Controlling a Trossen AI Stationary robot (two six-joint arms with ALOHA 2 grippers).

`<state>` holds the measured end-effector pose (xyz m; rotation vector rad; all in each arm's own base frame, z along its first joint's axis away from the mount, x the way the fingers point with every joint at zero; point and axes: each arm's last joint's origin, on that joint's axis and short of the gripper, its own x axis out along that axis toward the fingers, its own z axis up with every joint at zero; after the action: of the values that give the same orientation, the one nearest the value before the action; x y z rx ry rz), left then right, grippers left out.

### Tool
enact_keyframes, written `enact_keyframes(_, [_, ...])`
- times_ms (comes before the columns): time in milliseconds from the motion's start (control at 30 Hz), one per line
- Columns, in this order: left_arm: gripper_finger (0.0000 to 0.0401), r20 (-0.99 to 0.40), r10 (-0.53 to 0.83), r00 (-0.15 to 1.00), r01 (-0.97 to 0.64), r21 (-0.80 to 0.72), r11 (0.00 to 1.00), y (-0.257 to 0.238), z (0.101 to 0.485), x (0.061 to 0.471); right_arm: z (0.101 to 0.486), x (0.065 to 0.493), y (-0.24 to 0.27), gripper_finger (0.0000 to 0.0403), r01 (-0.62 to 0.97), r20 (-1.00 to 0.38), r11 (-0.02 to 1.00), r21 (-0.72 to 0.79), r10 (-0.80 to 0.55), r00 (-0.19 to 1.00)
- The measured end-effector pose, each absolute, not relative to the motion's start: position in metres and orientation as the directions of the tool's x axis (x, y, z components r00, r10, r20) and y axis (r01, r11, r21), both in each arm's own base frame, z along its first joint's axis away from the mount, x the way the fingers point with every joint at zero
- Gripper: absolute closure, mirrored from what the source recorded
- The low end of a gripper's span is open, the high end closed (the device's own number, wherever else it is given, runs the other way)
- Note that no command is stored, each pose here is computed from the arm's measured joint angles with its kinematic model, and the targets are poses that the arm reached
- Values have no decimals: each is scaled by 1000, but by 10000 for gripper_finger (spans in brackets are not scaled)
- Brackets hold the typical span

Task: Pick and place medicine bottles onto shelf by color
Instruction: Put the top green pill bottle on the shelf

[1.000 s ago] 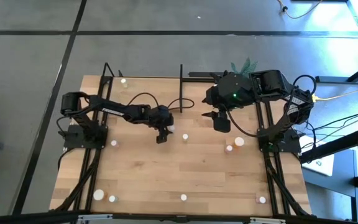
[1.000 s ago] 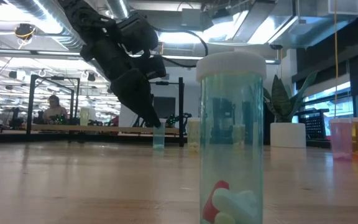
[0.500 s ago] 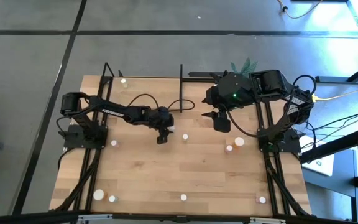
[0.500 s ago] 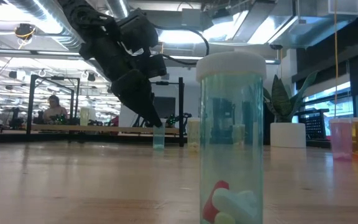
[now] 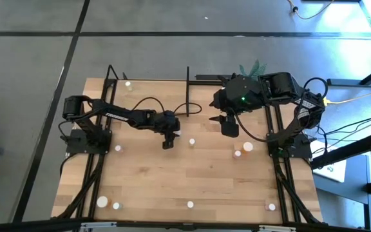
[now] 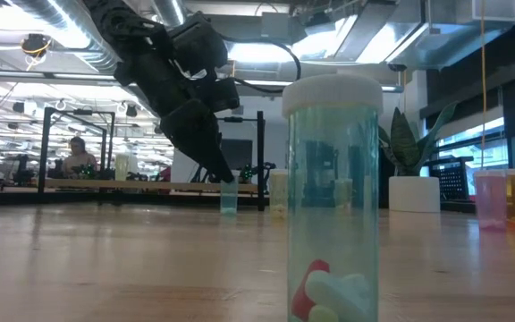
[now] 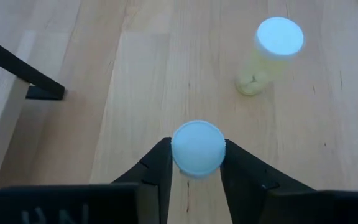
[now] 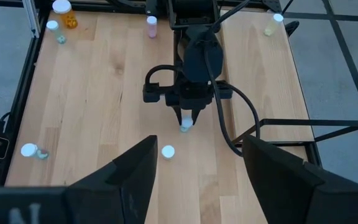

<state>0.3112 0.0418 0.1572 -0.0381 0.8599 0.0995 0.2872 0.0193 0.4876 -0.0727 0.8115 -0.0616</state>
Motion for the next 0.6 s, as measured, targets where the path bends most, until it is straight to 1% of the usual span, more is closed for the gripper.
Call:
enact_keyframes(100, [303,-759,69,647,-103,3,995,42,157,311,488,287,19,166,27,-722,996,-89,-83,687])
enact_keyframes(200, [304,-757,53,651,-116,-31,993,41,163,308,488,287,19,166,27,-722,996,-88,-83,687])
enact_keyframes(433, [306,-721,76,688,-192,-80,978,46,199,288,487,287,19,166,27,-723,996,-89,-83,686])
enact_keyframes(600, [306,-684,217,697,-316,-21,948,54,232,263,487,287,19,166,27,-722,996,-89,-83,687])
